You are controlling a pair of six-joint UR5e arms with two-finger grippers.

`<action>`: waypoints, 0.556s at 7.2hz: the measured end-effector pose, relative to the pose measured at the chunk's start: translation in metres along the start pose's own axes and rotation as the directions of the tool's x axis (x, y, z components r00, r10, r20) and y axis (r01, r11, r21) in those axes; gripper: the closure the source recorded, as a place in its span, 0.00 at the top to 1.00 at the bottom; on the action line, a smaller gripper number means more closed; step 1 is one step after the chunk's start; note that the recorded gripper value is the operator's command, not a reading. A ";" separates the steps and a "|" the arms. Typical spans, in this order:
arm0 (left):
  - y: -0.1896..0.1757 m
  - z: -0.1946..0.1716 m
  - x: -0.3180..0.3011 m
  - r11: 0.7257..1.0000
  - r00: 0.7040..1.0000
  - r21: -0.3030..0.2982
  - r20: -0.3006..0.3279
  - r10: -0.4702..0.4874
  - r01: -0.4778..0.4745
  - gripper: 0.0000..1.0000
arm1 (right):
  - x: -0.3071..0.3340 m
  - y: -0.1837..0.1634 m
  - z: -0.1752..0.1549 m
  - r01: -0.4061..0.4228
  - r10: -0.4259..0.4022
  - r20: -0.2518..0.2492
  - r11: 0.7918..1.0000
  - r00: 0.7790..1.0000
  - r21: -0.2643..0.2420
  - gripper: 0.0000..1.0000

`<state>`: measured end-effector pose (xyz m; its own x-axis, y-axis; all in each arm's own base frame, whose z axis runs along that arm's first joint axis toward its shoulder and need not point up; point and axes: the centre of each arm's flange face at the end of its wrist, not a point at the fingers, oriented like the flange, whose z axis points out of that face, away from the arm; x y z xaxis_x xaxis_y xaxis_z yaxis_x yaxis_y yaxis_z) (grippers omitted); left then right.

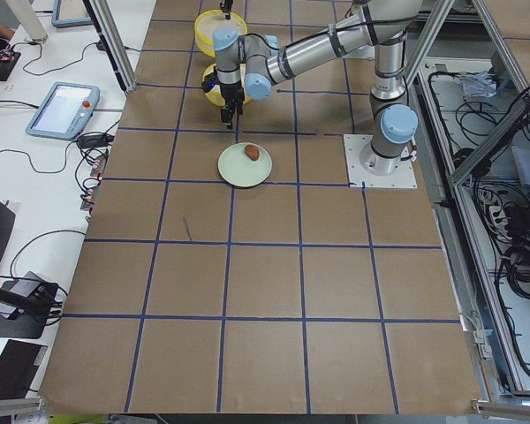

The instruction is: Stack buns with steamer

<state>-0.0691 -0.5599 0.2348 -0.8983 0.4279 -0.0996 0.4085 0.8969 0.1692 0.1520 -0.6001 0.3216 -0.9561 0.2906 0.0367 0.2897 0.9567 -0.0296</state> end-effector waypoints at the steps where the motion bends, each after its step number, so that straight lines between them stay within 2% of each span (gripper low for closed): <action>1: 0.007 0.019 -0.018 0.998 0.999 -0.030 -0.020 0.050 -0.050 0.56 | -0.042 0.024 0.001 -0.030 0.029 -0.004 1.000 1.000 -0.008 0.07; 3: 0.009 0.045 -0.028 0.993 0.994 -0.069 -0.051 0.092 -0.096 0.47 | -0.097 0.061 0.018 -0.060 0.059 -0.020 0.998 0.998 -0.031 0.07; 4: 0.010 0.053 -0.029 0.992 0.994 -0.080 -0.063 0.094 -0.099 0.33 | -0.107 0.068 0.025 -0.070 0.069 -0.026 0.997 0.997 -0.042 0.07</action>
<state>-0.0305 -0.5570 0.1872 -0.8642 0.5028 -0.0209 0.4815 0.8382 0.2561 0.2732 -0.5670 0.2908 -0.9325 0.3559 0.0607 0.3571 0.9340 0.0099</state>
